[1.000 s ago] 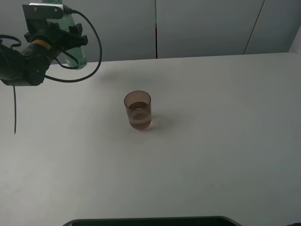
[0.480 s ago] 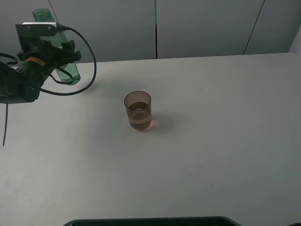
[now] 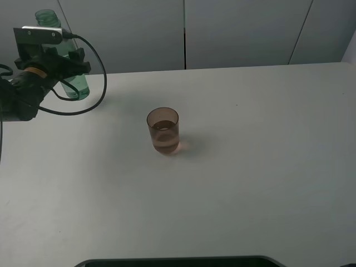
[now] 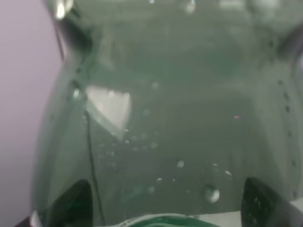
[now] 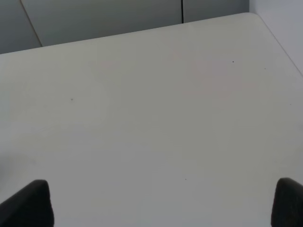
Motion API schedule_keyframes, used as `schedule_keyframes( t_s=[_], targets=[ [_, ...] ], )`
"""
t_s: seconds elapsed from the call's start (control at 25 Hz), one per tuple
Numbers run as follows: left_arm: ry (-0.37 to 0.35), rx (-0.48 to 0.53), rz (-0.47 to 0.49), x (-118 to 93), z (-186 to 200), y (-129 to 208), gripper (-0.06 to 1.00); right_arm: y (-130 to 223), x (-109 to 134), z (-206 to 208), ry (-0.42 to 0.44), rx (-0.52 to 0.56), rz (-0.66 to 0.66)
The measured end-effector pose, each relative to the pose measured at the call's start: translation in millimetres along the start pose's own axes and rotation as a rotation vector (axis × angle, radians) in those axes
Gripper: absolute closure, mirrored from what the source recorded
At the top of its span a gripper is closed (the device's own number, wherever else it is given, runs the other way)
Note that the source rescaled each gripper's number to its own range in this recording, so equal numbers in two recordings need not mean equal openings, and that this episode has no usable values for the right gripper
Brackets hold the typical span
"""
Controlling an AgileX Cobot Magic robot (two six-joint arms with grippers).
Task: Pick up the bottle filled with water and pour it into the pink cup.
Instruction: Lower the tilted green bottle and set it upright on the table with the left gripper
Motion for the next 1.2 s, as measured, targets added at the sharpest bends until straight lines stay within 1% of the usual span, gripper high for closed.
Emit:
schedule_keyframes(
  t_s=[0.2, 0.4, 0.56, 0.72, 0.84, 0.96, 1.2],
  targets=[
    [0.031, -0.014, 0.043, -5.1, -2.0, 7.5, 0.94, 0.0, 0.0, 0.0, 0.000, 0.000, 0.000],
    [0.115, -0.019, 0.045, -19.6, -17.6, 22.7, 0.94, 0.0, 0.0, 0.0, 0.000, 0.000, 0.000],
    [0.179, -0.056, 0.031, -28.9, -30.0, 22.4, 0.94, 0.0, 0.0, 0.0, 0.000, 0.000, 0.000],
    [0.212, -0.081, 0.033, -34.1, -39.8, 22.8, 0.94, 0.0, 0.0, 0.0, 0.000, 0.000, 0.000],
    [0.236, -0.085, 0.031, -38.8, -44.9, 29.3, 0.94, 0.0, 0.0, 0.0, 0.000, 0.000, 0.000],
    [0.250, -0.075, 0.045, -42.0, -46.1, 37.2, 0.94, 0.0, 0.0, 0.0, 0.000, 0.000, 0.000],
    [0.282, -0.083, 0.038, -45.7, -45.5, 36.6, 0.94, 0.0, 0.0, 0.0, 0.000, 0.000, 0.000]
  ],
)
Point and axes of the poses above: a point on each arm's last joint axis where the gripper is mounted, z pointing back along that axis away from the gripper, x along the wrist's bending axis when the last joint is at zero, y = z × x, the point moved 3 cm from there along -z, pointing out along that axis toward the gripper, and after that the axes turned 9 degrees about -z, right-handed, at the moved point
